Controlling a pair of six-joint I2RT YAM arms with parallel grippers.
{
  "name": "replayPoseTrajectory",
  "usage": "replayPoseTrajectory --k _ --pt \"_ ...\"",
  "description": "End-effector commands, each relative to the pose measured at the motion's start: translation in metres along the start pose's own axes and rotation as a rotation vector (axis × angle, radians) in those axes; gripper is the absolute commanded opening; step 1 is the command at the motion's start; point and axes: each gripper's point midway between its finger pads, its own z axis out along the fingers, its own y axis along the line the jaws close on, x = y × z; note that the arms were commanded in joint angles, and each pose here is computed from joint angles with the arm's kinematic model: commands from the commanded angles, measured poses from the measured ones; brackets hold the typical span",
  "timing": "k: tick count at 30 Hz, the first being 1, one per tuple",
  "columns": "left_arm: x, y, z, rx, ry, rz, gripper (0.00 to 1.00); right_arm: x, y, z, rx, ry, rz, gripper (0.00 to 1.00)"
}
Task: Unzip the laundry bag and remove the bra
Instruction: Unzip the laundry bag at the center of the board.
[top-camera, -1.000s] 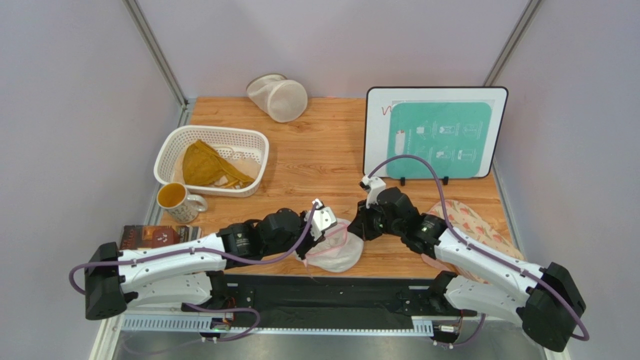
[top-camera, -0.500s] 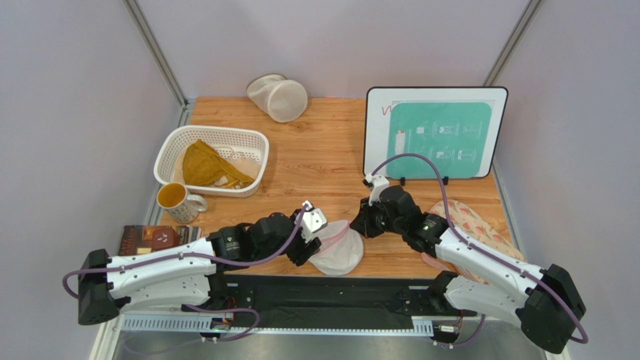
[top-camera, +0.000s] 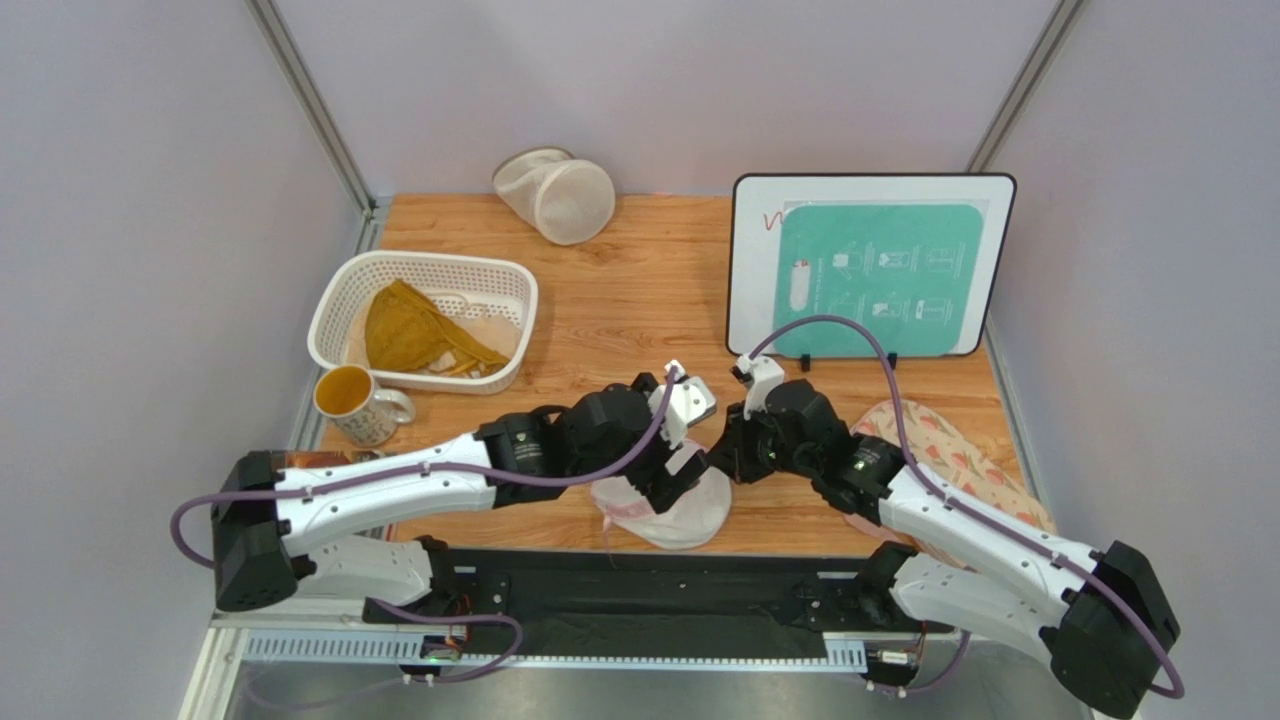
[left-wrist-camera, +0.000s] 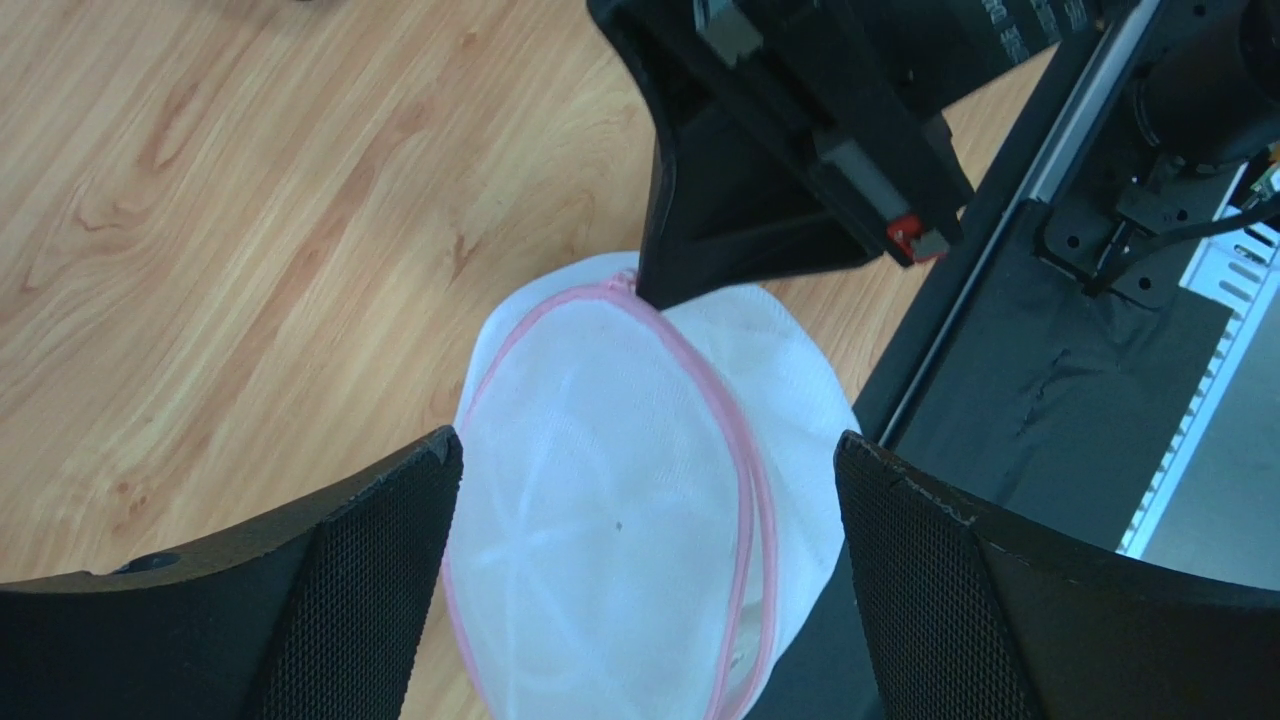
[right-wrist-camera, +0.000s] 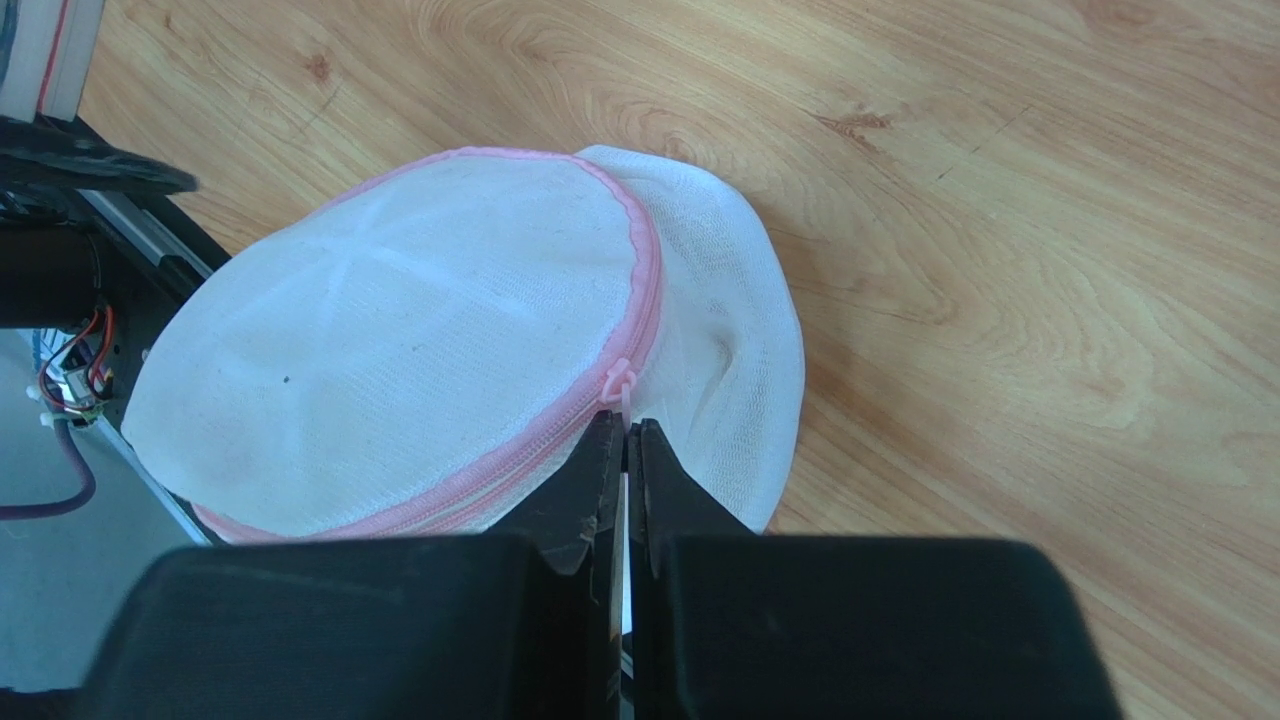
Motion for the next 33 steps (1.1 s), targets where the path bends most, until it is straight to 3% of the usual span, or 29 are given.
replayPoseTrajectory --k 1,11,13,16,17,19,20,21,33 --pt "-0.012 -0.012 0.022 0.038 0.023 -0.009 0.98 -0.006 0.003 -0.004 -0.012 -0.038 -0.008 0.00" --pt "0.009 -0.008 0.048 -0.007 0.100 -0.024 0.98 -0.004 0.003 -0.005 -0.017 -0.041 -0.012 0.00" --pt "0.015 -0.006 0.051 -0.021 0.115 -0.026 0.94 -0.003 0.003 -0.005 -0.019 -0.038 -0.010 0.00" --pt "0.022 -0.004 0.053 -0.031 0.132 -0.026 0.55 -0.003 0.004 -0.006 -0.022 -0.042 -0.009 0.00" --pt "0.023 -0.003 0.054 -0.035 0.136 -0.026 0.35 -0.003 0.004 -0.006 -0.024 -0.042 -0.008 0.00" --pt "0.027 -0.003 0.054 -0.036 0.143 -0.026 0.22 -0.003 0.005 -0.007 -0.027 -0.042 -0.009 0.00" --pt "0.030 -0.003 0.053 -0.037 0.148 -0.026 0.08 -0.004 0.005 -0.007 -0.026 -0.045 -0.010 0.00" --pt "0.029 -0.003 0.052 -0.034 0.145 -0.019 0.00 -0.004 0.003 -0.007 -0.020 -0.043 -0.008 0.00" --pt "0.029 -0.008 0.018 0.043 0.038 0.090 0.00 -0.006 -0.007 -0.004 0.022 -0.036 -0.013 0.00"
